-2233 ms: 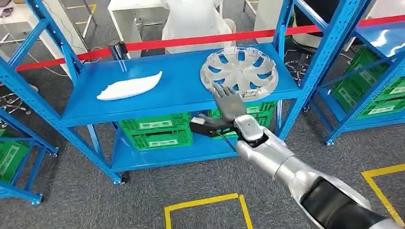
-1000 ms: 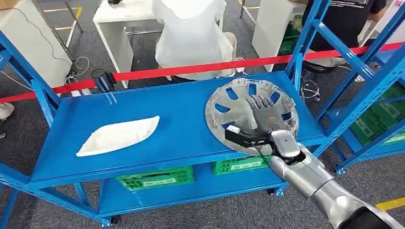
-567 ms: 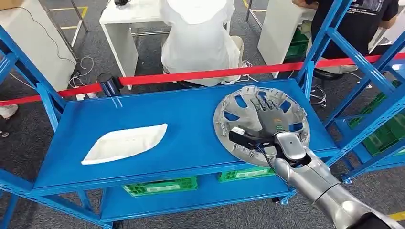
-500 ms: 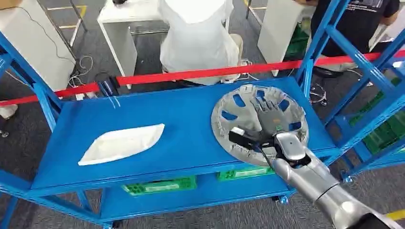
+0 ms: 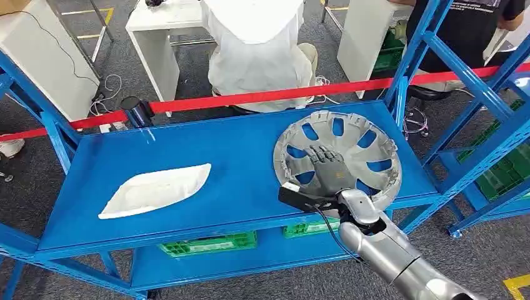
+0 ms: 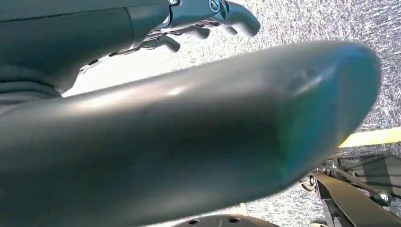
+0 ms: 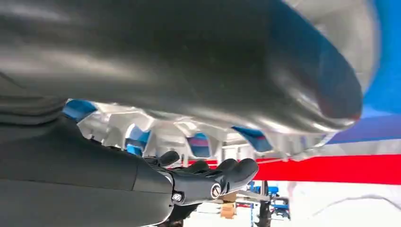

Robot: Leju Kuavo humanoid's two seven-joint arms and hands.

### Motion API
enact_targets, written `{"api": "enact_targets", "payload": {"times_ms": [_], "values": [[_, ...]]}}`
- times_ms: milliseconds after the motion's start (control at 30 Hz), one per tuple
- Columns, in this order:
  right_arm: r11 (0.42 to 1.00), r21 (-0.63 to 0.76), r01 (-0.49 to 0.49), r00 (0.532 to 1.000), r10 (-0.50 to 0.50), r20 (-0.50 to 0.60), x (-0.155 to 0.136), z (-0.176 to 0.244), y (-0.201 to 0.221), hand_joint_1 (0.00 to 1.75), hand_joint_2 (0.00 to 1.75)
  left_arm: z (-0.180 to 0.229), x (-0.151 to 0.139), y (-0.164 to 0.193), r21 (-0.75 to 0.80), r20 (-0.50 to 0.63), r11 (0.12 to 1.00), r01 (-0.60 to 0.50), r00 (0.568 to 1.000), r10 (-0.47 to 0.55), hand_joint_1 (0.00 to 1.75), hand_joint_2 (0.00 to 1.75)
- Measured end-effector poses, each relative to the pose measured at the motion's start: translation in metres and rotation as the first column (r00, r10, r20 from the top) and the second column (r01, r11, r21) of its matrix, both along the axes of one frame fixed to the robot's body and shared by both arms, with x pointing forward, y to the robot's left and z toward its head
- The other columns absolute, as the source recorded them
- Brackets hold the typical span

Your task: Take the parts from the cabinet and place them on the table.

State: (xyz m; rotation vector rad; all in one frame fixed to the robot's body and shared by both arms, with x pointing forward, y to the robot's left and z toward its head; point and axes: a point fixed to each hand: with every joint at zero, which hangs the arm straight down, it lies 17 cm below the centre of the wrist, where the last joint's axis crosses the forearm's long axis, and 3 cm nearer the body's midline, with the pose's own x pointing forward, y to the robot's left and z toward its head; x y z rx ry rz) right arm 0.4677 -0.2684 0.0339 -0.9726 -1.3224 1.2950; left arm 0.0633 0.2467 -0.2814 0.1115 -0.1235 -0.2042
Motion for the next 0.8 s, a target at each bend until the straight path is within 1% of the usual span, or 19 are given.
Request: {"api": "enact_targets", "payload": {"times_ms": [200, 300, 400, 600, 633, 800], "values": [[0.998, 0.064, -0.027, 0.999, 0.028, -0.017, 0.001, 0.001, 0.025, 0.00, 0.00, 0.000, 0.001, 0.000, 0.001, 0.003, 1.000, 0.000, 1.000, 0.000, 0.00, 0.00], [0.993, 0.112, -0.023, 0.999, 0.028, -0.043, 0.001, -0.002, 0.034, 0.00, 0.00, 0.000, 0.001, 0.000, 0.002, 0.003, 1.000, -0.001, 1.000, 0.001, 0.00, 0.00], [0.991, 0.135, 0.000, 0.997, 0.011, -0.077, -0.001, -0.011, 0.037, 0.00, 0.00, 0.000, 0.001, 0.001, 0.003, 0.002, 1.000, -0.002, 1.000, 0.002, 0.00, 0.00], [0.988, 0.133, 0.077, 0.985, -0.054, -0.162, -0.008, -0.034, 0.031, 0.00, 0.00, 0.000, 0.000, 0.003, 0.012, -0.002, 1.000, -0.003, 1.000, 0.003, 0.00, 0.00], [0.988, 0.132, 0.078, 0.985, -0.056, -0.166, -0.008, -0.035, 0.031, 0.00, 1.75, 0.000, 0.000, 0.003, 0.012, -0.003, 1.000, -0.003, 1.000, 0.003, 0.00, 0.00], [0.989, 0.110, 0.103, 0.981, -0.082, -0.178, -0.012, -0.041, 0.025, 0.00, 1.75, 0.000, -0.001, 0.003, 0.017, -0.003, 1.000, -0.004, 1.000, 0.004, 0.00, 0.00]]}}
